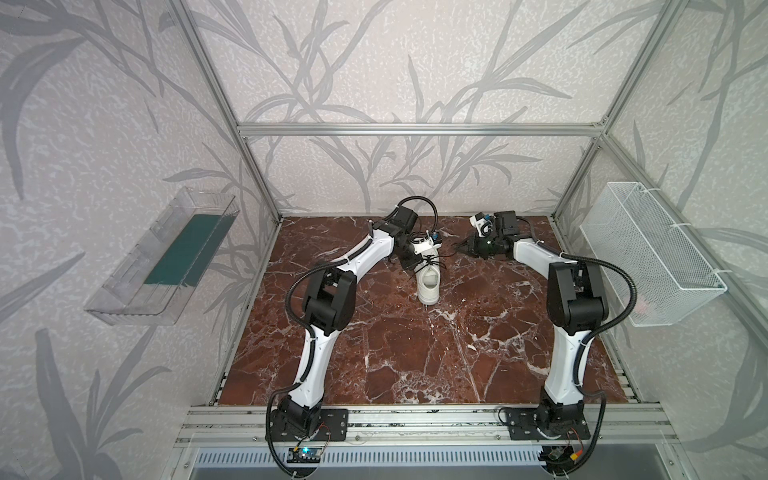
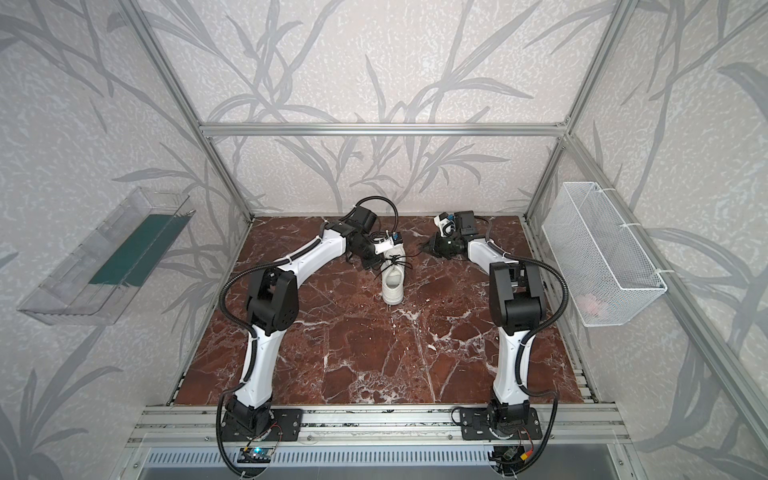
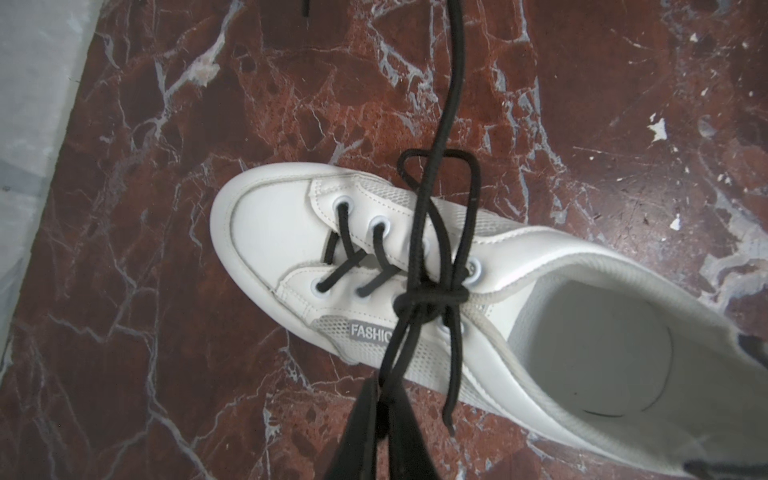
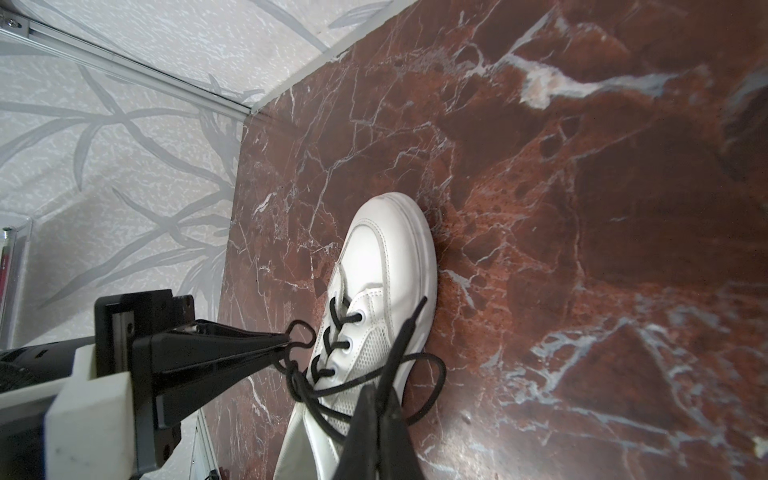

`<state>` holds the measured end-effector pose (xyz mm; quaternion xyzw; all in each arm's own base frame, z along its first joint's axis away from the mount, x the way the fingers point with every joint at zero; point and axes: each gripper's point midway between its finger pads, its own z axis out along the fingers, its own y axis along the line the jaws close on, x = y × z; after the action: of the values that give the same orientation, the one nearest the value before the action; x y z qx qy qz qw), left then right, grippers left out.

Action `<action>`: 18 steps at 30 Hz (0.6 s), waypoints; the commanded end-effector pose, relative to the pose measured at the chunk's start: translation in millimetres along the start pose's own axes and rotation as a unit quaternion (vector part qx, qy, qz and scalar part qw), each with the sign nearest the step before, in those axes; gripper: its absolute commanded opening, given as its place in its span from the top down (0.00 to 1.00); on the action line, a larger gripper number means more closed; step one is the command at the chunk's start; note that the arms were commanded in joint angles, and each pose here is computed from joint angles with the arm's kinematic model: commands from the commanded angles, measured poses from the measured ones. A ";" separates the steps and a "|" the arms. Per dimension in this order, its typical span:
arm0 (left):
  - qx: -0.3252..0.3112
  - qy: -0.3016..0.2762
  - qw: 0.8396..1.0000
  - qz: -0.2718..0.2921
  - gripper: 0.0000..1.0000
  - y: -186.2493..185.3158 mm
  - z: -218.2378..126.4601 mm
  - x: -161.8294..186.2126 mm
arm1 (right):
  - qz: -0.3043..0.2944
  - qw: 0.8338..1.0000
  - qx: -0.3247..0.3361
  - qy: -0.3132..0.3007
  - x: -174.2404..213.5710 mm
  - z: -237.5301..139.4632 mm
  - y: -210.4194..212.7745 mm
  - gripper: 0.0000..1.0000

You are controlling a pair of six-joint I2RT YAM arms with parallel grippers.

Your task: Tie the shoes

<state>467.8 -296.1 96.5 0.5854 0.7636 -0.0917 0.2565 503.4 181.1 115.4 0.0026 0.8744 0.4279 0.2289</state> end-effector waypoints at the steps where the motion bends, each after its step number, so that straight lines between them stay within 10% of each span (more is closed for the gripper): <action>1: 0.011 0.009 1.000 0.011 0.95 -3.3 -2.4 -1.9 | -0.003 1.000 -0.001 -0.001 -5.3 -4.6 -1.6 1.00; 9: 0.018 0.003 1.000 0.014 0.79 -6.2 -5.9 -5.7 | 0.000 1.000 -0.005 -0.004 -7.8 -7.3 -3.1 1.00; 18: 0.006 0.014 1.000 0.011 1.00 -0.8 -6.6 -2.3 | 0.009 1.000 0.004 -0.002 -4.8 -6.8 -13.6 1.00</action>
<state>467.3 -294.3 101.2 0.5884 0.7639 -0.0880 0.2499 506.3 169.7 114.7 0.0113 0.8747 0.4255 0.2317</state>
